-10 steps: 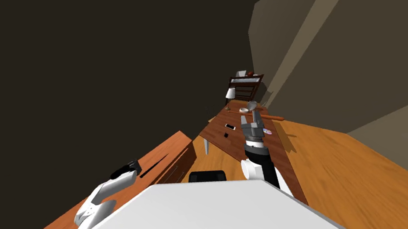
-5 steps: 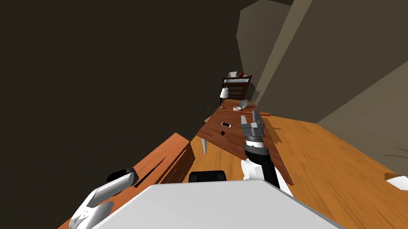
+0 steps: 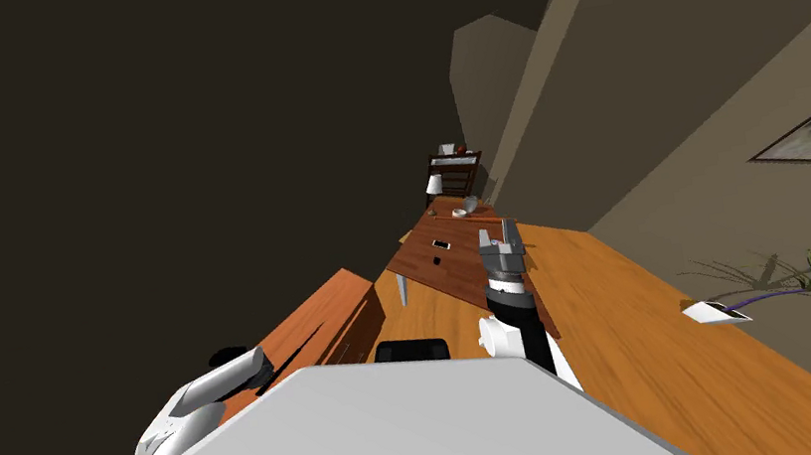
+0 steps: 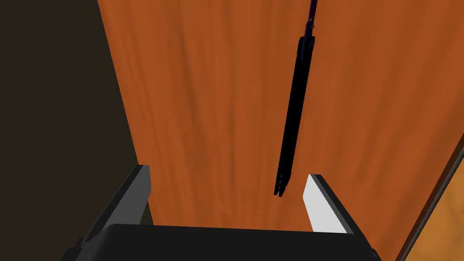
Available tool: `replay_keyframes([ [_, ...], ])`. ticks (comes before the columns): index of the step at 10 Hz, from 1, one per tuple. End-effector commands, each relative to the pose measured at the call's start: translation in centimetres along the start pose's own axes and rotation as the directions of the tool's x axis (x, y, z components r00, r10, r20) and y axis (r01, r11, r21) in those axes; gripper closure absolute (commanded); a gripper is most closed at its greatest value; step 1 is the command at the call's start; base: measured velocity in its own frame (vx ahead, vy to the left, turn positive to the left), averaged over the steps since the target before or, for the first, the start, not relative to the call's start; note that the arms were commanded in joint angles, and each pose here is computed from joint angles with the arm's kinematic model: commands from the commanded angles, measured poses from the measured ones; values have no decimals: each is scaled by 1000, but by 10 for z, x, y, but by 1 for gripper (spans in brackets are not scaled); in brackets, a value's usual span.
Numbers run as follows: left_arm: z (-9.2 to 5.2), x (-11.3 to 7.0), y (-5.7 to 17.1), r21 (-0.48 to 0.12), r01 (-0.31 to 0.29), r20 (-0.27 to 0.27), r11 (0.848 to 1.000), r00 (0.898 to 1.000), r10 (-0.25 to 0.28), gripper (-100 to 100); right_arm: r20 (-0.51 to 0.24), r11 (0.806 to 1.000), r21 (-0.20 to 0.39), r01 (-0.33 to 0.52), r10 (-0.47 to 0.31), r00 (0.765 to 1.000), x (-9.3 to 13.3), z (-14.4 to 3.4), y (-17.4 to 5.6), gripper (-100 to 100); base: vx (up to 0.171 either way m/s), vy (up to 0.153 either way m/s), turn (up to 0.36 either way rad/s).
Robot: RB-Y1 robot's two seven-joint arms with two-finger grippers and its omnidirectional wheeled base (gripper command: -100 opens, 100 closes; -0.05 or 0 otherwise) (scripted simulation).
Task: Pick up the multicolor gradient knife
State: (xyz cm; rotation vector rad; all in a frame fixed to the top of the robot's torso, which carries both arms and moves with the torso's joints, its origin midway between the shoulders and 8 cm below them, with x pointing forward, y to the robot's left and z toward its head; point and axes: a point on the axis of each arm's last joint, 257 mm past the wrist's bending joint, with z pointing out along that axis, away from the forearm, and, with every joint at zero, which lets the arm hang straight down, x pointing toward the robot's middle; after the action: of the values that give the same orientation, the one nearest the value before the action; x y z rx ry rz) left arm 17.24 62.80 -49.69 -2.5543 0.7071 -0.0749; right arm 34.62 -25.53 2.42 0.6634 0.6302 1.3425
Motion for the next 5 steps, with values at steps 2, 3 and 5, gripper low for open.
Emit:
replay_keyframes([
  [2, 6, -20, 30, -99, 62, 38, 993, 998, -58, -100, 0, 1000, 0, 0, 0, 1000, 0, 0, 0, 0, -38, 102, -273],
  [3, 8, -27, 46, -148, 100, 56, 984, 994, -93, -100, 0, 1000, 0, 0, 0, 1000, 0, 0, 0, 0, -39, 81, -186],
  [5, 8, -35, 66, -212, 137, 82, 968, 989, -122, -100, 0, 1000, 0, 0, 0, 1000, 0, 0, 0, 0, -35, 60, -185],
])
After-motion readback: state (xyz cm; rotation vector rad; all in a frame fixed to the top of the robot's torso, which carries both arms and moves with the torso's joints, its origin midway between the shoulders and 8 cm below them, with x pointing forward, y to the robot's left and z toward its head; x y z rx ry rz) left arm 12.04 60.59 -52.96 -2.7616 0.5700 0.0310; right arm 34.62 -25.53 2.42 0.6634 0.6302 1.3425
